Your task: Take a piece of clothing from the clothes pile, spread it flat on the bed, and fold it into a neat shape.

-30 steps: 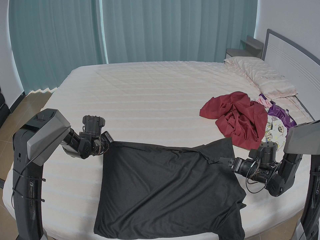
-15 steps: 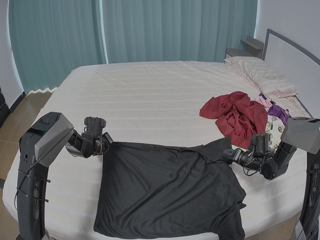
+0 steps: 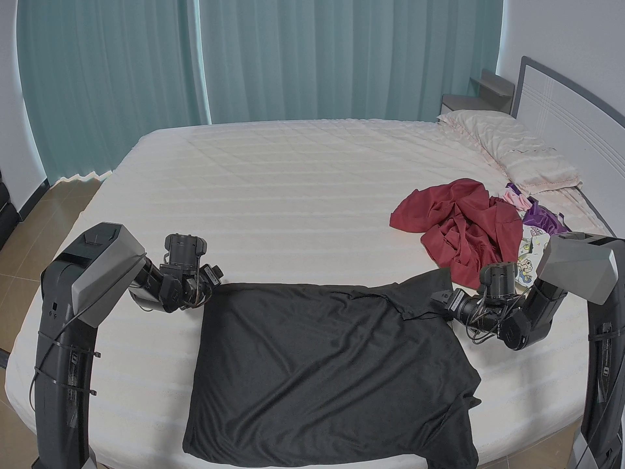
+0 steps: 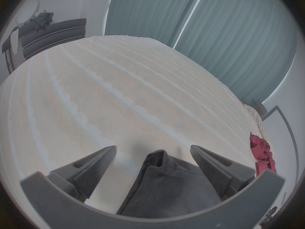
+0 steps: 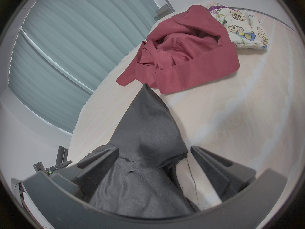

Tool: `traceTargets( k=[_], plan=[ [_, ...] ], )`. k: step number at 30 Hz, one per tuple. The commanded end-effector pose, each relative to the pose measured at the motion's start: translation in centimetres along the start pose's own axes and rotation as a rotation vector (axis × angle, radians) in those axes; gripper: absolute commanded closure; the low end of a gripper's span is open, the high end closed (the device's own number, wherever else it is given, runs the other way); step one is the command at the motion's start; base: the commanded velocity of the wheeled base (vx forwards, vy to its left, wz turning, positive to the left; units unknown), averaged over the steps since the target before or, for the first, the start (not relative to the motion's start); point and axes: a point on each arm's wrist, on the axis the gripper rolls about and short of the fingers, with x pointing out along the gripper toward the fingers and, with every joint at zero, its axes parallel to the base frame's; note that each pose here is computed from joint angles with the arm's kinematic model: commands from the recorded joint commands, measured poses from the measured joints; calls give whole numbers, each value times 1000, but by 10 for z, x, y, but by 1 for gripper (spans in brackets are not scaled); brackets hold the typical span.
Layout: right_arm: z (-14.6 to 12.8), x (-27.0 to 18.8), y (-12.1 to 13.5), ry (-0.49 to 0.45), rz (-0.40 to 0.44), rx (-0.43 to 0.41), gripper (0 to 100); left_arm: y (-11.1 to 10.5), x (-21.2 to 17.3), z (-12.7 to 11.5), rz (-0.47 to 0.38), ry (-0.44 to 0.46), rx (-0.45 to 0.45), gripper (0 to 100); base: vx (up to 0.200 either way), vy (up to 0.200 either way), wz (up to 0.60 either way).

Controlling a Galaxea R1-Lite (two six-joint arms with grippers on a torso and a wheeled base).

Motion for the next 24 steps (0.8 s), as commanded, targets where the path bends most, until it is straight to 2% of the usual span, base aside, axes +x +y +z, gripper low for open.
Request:
traceTargets(
  k=[1,12,16,21,24],
  plan=[
    [1,5,-1,-6,2,1,100,3,-1,-3,10,12,3,0,0,0,0],
    [42,-6,27,-44,15,10,100,6,-10,-5,24,25,9,0,0,0,0],
    [58,0,40,-85,51,12,100,6,-9,-7,25,24,9,0,0,0,0],
    [72,19,55,-146,101,56,100,7,-8,-7,34,18,-20,0,0,0,0],
    [77,33,59,-207,73,67,100,5,-10,-7,33,16,-35,0,0,0,0]
  ],
)
